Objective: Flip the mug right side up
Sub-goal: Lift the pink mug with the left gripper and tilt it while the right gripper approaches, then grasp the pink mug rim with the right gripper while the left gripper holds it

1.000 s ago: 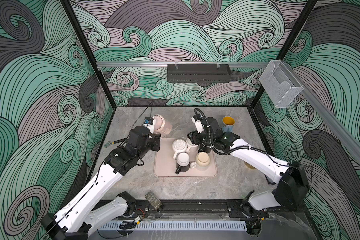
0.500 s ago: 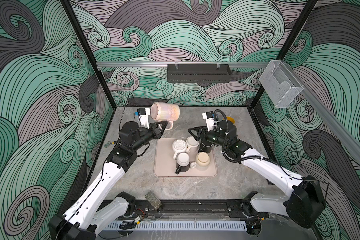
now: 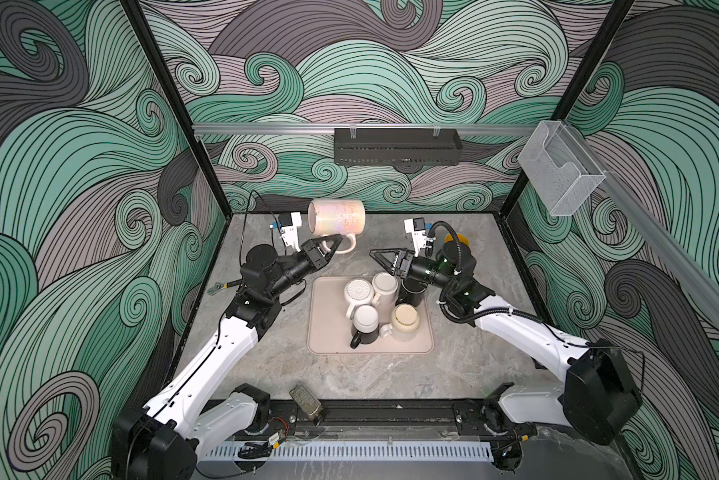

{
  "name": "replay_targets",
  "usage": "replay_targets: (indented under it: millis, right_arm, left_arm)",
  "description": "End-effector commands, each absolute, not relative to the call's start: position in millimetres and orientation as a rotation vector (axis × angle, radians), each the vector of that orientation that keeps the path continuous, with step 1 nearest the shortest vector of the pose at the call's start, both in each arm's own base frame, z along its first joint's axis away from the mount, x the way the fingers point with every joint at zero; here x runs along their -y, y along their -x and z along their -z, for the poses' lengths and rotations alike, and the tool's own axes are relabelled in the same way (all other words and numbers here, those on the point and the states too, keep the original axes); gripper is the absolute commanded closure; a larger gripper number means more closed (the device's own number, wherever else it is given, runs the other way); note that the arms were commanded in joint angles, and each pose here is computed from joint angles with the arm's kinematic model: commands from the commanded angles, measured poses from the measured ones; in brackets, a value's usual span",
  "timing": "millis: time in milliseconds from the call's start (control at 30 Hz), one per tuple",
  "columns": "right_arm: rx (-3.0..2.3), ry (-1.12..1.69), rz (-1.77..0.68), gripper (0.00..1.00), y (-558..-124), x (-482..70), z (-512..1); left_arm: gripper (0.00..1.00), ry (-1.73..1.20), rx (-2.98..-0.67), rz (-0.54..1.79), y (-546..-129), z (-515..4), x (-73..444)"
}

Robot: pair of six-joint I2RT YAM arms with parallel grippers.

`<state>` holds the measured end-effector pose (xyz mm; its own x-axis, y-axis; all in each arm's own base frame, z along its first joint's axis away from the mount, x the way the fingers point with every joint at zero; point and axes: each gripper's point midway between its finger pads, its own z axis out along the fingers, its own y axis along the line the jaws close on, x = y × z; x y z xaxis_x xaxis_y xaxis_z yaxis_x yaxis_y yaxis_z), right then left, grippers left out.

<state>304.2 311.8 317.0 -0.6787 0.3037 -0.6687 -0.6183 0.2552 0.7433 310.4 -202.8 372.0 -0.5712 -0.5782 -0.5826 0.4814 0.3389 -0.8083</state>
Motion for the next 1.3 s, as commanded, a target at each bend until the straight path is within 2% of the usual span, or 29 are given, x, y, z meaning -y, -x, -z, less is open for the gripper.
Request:
replay_targets:
  millis: [0,400,667,1000,1267]
  right_arm:
    - [-1.655,0.303,-1.657,0.38,-300,-316,-350]
    - [-1.600,0.300,-1.759,0.40,-305,-326,-364]
    - [-1.601,0.251,-1.848,0.47,-321,-338,-357]
    - [-1.542,0.184,-1.917,0.64,-337,-344,-360]
    - [-1.525,0.186,-1.967,0.66,-340,-354,-363]
  left_arm:
    - [1.00,-0.029,-1.437,1.483,-295,-430,200]
    - [1.00,-0.034,-1.480,1.575,-302,-416,213]
    - [1.00,-0.023,-1.490,1.625,-309,-405,220]
    - [1.00,-0.023,-1.517,1.624,-310,-392,227]
    - [1.00,-0.045,-1.546,1.607,-308,-386,234]
